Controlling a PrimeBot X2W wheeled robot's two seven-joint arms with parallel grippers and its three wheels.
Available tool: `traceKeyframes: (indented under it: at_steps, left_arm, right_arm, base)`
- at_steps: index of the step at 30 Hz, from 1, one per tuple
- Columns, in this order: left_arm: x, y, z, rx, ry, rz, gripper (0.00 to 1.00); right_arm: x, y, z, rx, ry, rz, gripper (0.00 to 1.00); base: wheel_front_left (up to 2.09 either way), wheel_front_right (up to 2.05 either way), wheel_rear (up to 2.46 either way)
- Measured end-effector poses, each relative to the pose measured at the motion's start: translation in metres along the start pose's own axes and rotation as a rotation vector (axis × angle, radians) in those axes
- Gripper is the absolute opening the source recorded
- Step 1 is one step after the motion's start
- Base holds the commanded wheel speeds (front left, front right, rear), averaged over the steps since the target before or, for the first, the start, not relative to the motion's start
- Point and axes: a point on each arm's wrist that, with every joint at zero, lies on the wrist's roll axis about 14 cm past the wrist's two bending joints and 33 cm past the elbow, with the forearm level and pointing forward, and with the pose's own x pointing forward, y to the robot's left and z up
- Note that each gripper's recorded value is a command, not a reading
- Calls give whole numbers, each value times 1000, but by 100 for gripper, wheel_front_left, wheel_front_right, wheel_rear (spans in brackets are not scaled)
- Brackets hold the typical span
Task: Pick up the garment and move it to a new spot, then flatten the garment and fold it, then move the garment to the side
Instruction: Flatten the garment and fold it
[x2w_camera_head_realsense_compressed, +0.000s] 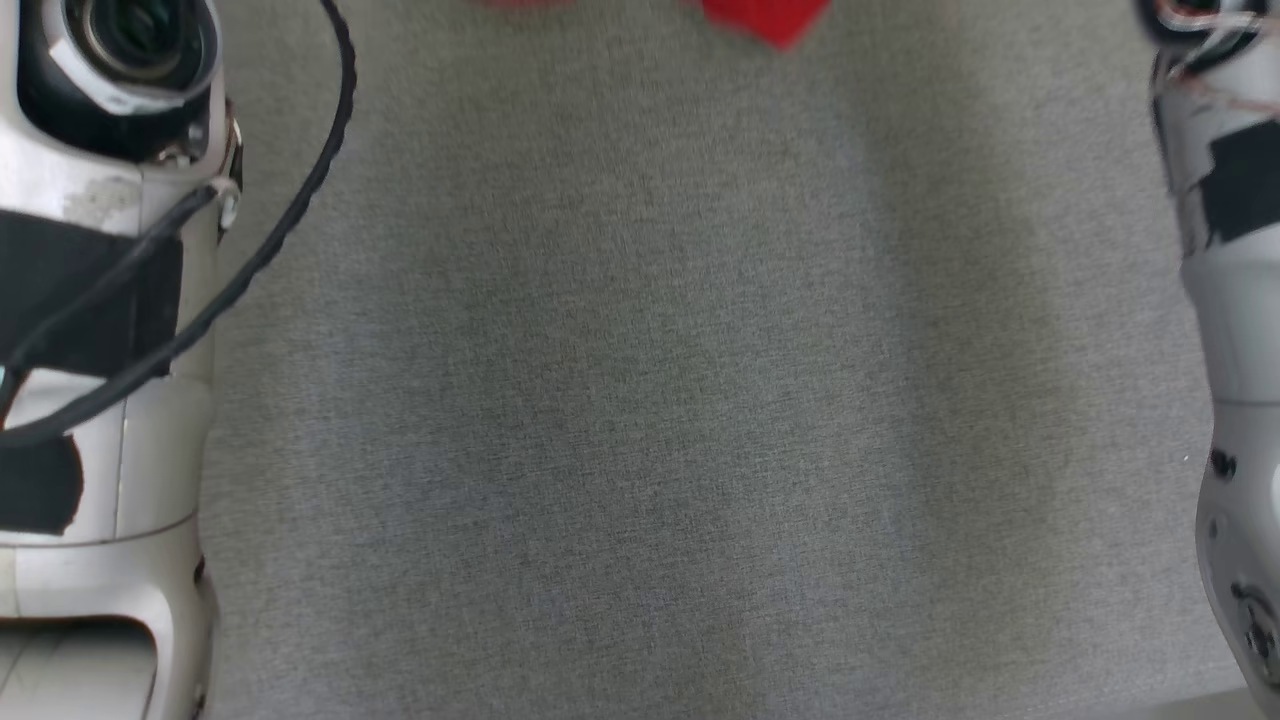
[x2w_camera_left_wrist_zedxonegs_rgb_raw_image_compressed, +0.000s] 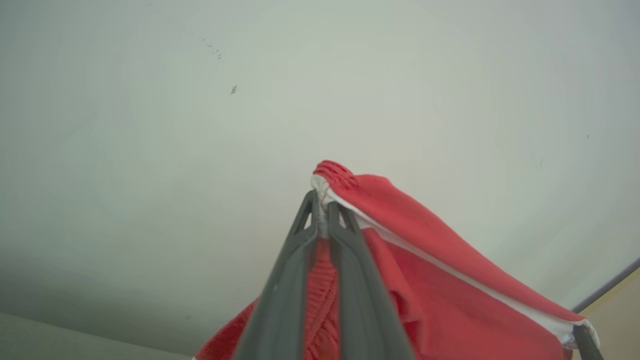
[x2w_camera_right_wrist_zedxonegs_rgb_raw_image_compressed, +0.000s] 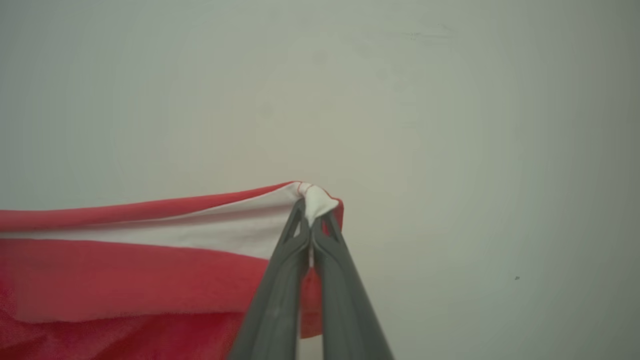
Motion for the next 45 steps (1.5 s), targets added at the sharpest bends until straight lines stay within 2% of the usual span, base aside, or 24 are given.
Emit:
traceKeyframes:
  at_steps: [3, 6, 7, 11, 16, 22, 23, 26, 30, 33, 40, 45]
  left_arm:
    - [8, 3, 2, 4, -88, -35, 0]
    - [11, 11, -2, 0, -146, -52, 0]
    - [10, 21, -10, 4, -155, -54, 0]
    - [-4, 51, -42, 34, -86, -33, 0]
    - [-45, 74, -83, 56, 30, -13, 0]
    - [-112, 75, -120, 32, 148, 20, 0]
    - [-112, 75, -120, 32, 148, 20, 0]
    - [-149, 73, -138, 47, 226, 43, 0]
    - [-191, 69, -151, 97, 311, 73, 0]
    - [-215, 69, -152, 106, 339, 119, 0]
    - [-240, 59, -129, 115, 287, 177, 0]
    - [-258, 49, -120, 145, 269, 177, 0]
  right_arm:
    - [9, -7, 3, -72, -59, -17, 0]
    - [15, 1, 9, -132, -115, 2, 0]
    - [13, 10, -5, -151, -99, 25, 0]
    - [-16, 29, -81, -136, 76, 80, 0]
    - [-51, 41, -128, -104, 218, 138, 0]
    - [-106, 31, -146, -36, 368, 117, 0]
    - [-106, 31, -146, -36, 368, 117, 0]
    - [-148, 27, -158, 19, 509, 88, 0]
    - [-194, 32, -154, 97, 633, 67, 0]
    - [-218, 33, -137, 106, 673, 67, 0]
    - [-279, 53, -104, 179, 824, 111, 0]
    - [-320, 57, -78, 165, 926, 148, 0]
  base:
    - [0, 0, 0]
    - [0, 0, 0]
    - [0, 0, 0]
    - [0, 0, 0]
    - [0, 0, 0]
    - [0, 0, 0]
    - [0, 0, 0]
    - [0, 0, 0]
    - [0, 0, 0]
    - [0, 0, 0]
    - [0, 0, 0]
    - [0, 0, 0]
